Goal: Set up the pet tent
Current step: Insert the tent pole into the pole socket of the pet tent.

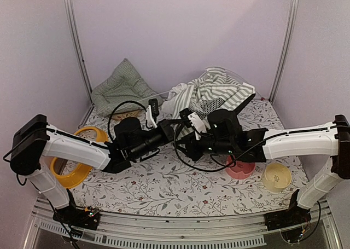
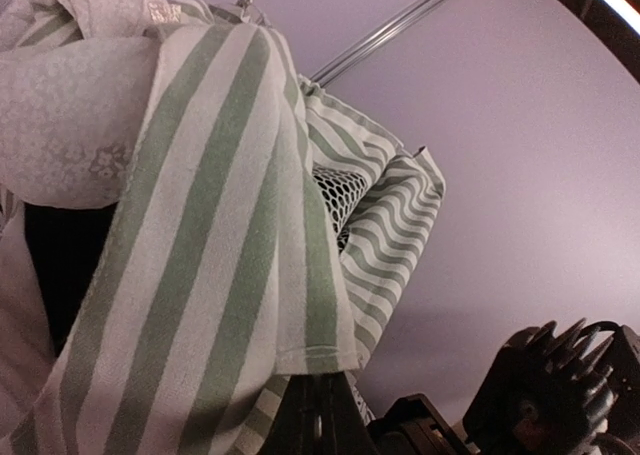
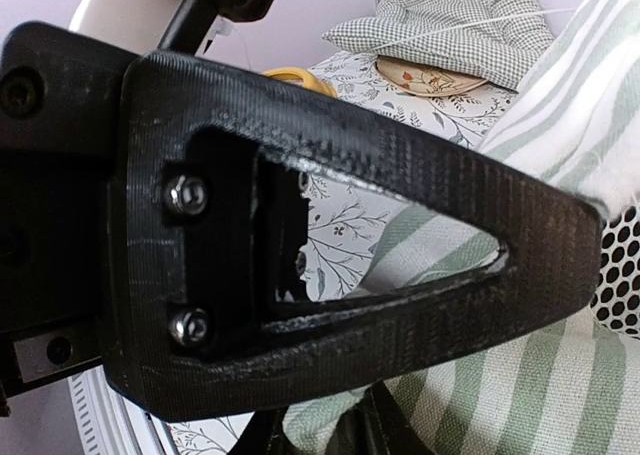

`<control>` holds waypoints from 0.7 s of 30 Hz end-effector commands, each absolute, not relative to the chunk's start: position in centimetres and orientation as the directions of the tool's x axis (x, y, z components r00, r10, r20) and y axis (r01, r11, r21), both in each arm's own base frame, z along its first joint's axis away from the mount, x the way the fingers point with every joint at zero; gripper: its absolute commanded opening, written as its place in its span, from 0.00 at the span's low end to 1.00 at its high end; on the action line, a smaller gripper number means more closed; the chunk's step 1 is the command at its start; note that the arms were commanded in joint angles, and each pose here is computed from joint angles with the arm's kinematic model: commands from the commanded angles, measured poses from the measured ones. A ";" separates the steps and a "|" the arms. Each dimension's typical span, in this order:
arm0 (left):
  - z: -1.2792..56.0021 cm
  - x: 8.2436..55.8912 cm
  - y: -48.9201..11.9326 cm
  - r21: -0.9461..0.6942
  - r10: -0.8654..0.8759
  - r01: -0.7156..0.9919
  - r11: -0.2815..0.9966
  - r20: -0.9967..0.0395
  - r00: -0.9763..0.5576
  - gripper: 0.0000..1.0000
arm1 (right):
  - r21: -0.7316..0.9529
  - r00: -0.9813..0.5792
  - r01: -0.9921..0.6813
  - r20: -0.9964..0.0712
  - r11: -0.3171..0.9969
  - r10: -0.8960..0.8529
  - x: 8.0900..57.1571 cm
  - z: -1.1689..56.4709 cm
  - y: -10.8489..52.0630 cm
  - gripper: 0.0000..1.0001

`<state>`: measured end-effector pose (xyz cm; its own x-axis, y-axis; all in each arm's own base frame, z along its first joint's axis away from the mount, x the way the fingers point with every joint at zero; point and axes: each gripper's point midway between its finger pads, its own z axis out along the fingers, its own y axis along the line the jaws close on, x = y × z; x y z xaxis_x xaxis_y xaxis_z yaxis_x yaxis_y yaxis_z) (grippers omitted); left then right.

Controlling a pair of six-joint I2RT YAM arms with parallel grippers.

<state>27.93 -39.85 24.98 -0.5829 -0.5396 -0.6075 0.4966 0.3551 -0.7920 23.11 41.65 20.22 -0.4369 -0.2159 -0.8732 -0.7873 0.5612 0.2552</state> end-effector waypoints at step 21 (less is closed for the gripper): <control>25.8 27.6 -41.4 -0.751 -0.536 0.579 0.318 -0.646 -0.544 0.00 | 0.428 -0.516 -0.680 -0.856 0.595 0.025 26.4 25.2 39.0 0.05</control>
